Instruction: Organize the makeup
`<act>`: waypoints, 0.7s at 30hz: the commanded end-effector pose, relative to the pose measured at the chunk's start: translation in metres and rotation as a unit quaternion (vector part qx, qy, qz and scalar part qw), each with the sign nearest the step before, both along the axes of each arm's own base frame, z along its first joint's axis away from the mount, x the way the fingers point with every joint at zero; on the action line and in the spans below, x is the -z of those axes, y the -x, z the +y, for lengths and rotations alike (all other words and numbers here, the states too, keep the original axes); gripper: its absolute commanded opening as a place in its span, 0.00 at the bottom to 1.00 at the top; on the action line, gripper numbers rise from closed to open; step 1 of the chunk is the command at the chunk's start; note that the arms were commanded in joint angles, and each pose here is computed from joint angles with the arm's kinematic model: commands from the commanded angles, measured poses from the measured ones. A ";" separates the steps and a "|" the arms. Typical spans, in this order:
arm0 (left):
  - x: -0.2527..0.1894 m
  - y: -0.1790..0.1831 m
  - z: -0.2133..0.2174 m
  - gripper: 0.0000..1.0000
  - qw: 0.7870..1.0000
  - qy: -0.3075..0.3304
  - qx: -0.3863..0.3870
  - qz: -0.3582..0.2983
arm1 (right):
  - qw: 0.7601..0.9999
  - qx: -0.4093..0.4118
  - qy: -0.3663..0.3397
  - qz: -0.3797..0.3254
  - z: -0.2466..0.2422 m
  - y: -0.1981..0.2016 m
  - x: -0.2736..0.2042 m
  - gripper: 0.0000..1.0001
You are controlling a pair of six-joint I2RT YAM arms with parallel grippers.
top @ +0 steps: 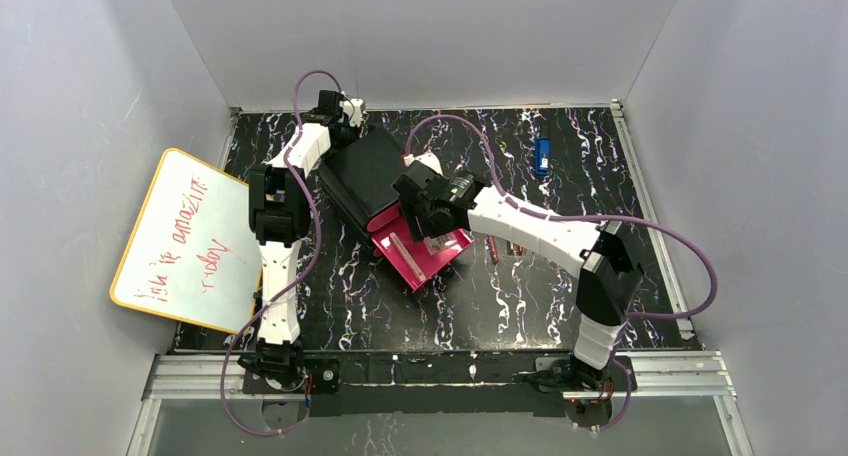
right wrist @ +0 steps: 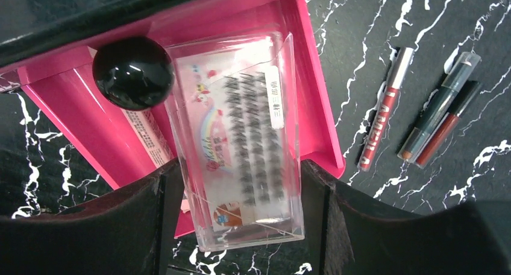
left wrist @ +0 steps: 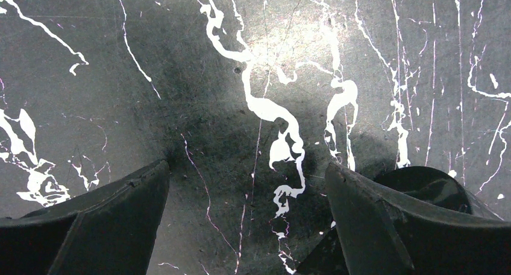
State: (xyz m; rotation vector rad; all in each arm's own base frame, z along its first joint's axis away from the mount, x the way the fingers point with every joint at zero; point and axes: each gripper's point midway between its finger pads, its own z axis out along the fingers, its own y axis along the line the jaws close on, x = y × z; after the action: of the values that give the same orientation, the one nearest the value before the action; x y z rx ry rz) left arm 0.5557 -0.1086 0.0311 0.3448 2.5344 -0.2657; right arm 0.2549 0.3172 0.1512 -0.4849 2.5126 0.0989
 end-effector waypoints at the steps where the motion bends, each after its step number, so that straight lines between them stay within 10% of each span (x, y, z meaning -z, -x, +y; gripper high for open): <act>1: -0.014 0.008 -0.016 0.98 1.000 0.015 0.021 0.007 | 0.999 -0.043 -0.014 0.000 0.017 -0.005 -0.009 0.70; 21: -0.011 0.008 -0.016 0.98 1.000 0.013 0.020 0.008 | 0.998 -0.055 0.005 0.035 0.015 0.002 0.046 0.70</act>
State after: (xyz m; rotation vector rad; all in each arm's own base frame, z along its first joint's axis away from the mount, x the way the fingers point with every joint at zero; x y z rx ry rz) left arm 0.5557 -0.1086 0.0311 0.3448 2.5344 -0.2657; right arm 0.2475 0.3295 0.1164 -0.6400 2.5674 0.1456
